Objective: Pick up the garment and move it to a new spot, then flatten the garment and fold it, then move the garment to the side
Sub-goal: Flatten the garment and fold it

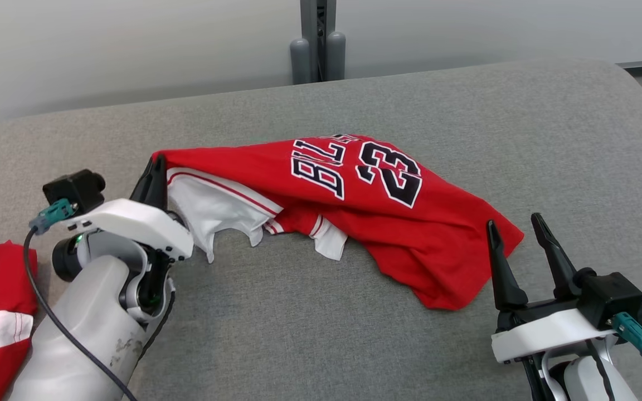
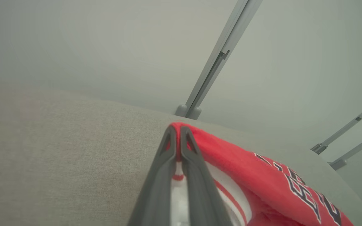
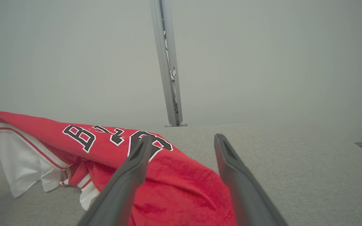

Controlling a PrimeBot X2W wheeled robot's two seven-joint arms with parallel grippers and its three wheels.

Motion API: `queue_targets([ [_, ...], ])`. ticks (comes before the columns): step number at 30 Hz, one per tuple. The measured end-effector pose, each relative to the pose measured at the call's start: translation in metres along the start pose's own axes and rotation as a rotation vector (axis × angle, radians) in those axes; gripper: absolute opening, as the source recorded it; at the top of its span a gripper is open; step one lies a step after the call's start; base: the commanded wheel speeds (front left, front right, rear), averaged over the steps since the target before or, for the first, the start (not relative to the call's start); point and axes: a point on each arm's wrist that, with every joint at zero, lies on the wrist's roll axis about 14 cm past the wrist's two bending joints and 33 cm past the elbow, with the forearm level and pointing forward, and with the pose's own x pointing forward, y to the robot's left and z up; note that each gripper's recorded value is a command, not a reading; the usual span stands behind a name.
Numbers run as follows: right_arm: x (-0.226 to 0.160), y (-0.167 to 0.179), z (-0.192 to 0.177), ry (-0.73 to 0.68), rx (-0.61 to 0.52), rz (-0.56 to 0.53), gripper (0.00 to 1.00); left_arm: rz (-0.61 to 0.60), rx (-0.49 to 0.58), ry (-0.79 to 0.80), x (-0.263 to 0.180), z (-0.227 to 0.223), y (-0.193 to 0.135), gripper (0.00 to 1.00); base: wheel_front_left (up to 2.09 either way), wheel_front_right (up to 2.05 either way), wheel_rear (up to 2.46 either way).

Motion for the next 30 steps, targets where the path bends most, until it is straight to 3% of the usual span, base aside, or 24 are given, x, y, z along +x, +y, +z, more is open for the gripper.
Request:
queue_targets([
  [9,0.007,0.015,-0.015,0.040,-0.002,0.049,1.00,0.012,0.133,-0.021,-0.011,0.003,0.025,0.00,0.00,0.00,0.00],
  [11,0.009,0.019,-0.020,0.053,0.001,0.062,1.00,0.005,0.144,-0.047,-0.010,0.010,0.025,0.42,0.00,0.00,0.00],
  [15,0.016,0.025,-0.021,0.052,0.002,0.083,1.00,0.016,0.174,-0.101,-0.005,0.024,0.029,1.00,0.00,0.00,0.00],
  [23,0.016,0.021,-0.025,0.066,0.000,0.075,1.00,0.013,0.253,-0.095,-0.004,0.010,0.033,1.00,0.00,0.00,0.00],
  [30,0.010,0.020,-0.024,0.067,0.003,0.069,1.00,0.045,0.252,-0.108,-0.029,0.000,0.043,1.00,0.00,0.00,0.00],
])
